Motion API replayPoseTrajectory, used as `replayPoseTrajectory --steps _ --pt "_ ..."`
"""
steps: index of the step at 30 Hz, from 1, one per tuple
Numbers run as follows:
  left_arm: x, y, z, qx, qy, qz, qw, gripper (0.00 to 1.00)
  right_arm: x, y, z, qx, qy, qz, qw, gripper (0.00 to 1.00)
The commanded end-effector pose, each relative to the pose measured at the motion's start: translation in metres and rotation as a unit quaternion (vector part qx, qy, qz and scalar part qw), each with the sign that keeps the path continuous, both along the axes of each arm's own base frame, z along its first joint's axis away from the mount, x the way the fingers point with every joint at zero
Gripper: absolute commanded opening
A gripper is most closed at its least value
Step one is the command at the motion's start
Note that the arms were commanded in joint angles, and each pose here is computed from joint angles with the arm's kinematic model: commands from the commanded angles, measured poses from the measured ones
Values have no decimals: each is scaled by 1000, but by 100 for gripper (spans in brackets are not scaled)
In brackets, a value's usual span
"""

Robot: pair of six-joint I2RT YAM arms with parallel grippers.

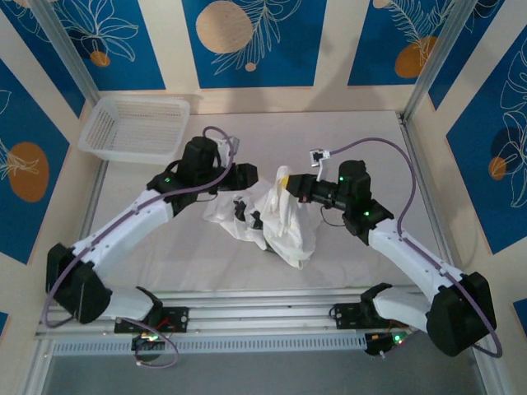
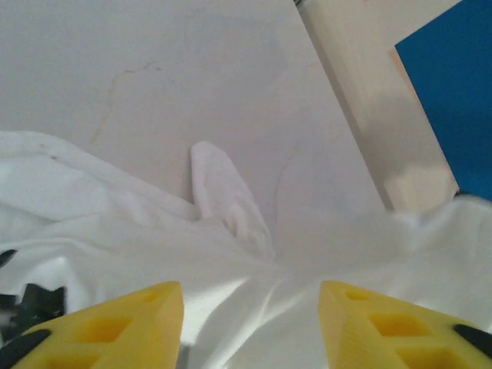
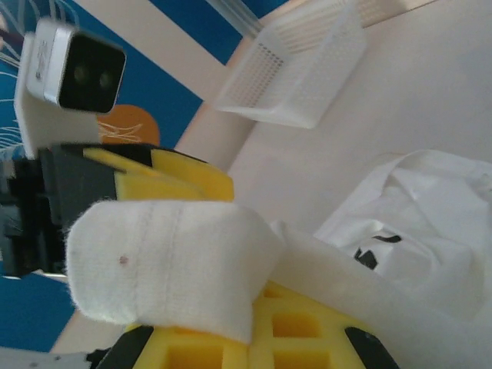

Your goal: Fold the inside-out t-shirt

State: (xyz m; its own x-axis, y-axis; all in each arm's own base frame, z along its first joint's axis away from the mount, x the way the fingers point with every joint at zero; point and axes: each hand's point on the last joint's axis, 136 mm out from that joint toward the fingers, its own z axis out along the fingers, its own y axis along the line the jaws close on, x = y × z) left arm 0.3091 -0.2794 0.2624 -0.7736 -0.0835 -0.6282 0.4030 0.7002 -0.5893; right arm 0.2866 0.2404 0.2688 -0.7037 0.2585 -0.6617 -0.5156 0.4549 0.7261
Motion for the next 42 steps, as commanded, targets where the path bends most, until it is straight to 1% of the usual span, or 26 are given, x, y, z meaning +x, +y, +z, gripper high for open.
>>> replayPoseTrajectory --steps 1,3,5,6,9,11,13,14,15,17,18,19,21,23,26,30,33,36,38,39,41,42 --pt "-28 9 -13 35 -42 -68 996 51 -23 6 18 37 -7 79 996 0" --pt "-53 -7 -8 1 -57 -146 988 54 -22 5 18 35 -4 78 996 0" --pt "-68 -18 -1 -10 -83 -185 979 56 -19 4 16 32 2 71 997 0" --pt "-73 -24 3 -8 -102 -196 975 56 -17 4 14 29 7 67 997 0" --pt "-77 -38 14 12 -148 -196 969 55 -14 3 9 25 22 60 998 0" --pt "-80 -49 20 43 -177 -197 963 50 -13 3 7 23 29 57 998 0" --pt "-85 -60 22 74 -204 -197 956 39 -11 2 6 21 33 51 998 0" --pt "-86 -64 23 84 -212 -190 955 36 -11 1 3 20 37 47 998 0" --pt "-84 -65 23 90 -212 -171 958 35 -10 0 3 19 39 43 998 0" --pt "-70 -58 17 103 -179 -115 972 33 -9 0 1 18 43 39 998 0" --pt "-63 -54 9 121 -159 -91 976 34 -8 -1 0 19 45 36 998 0" --pt "-59 -53 4 134 -145 -82 977 36 -7 -1 -1 18 47 35 998 0" --pt "-57 -56 -5 142 -123 -80 979 42 -6 -1 -1 19 51 33 998 0" --pt "-52 -60 -11 130 -96 -75 984 46 -6 1 -2 19 57 35 998 0" --pt "-47 -69 -17 93 -65 -83 990 48 -6 1 -1 19 58 37 997 0" --pt "-35 -63 -26 91 -45 -62 993 47 -7 1 -1 19 58 37 997 0" --pt "-31 -55 -28 94 -40 -52 993 38 -7 0 -3 17 63 35 997 0" --pt "-31 -53 -26 78 -35 -60 995 21 -7 -1 -7 15 69 32 997 0" --pt "-34 -54 -21 56 -30 -74 995 6 -5 -3 -11 10 80 26 996 0" --pt "-37 -56 -17 40 -26 -86 995 1 -3 -5 -14 7 87 21 996 0" --pt "-45 -59 -4 -10 -9 -117 993 0 4 -12 -27 -6 115 11 993 0" --pt "-49 -62 2 -40 4 -135 990 0 7 -16 -32 -9 127 17 992 0"
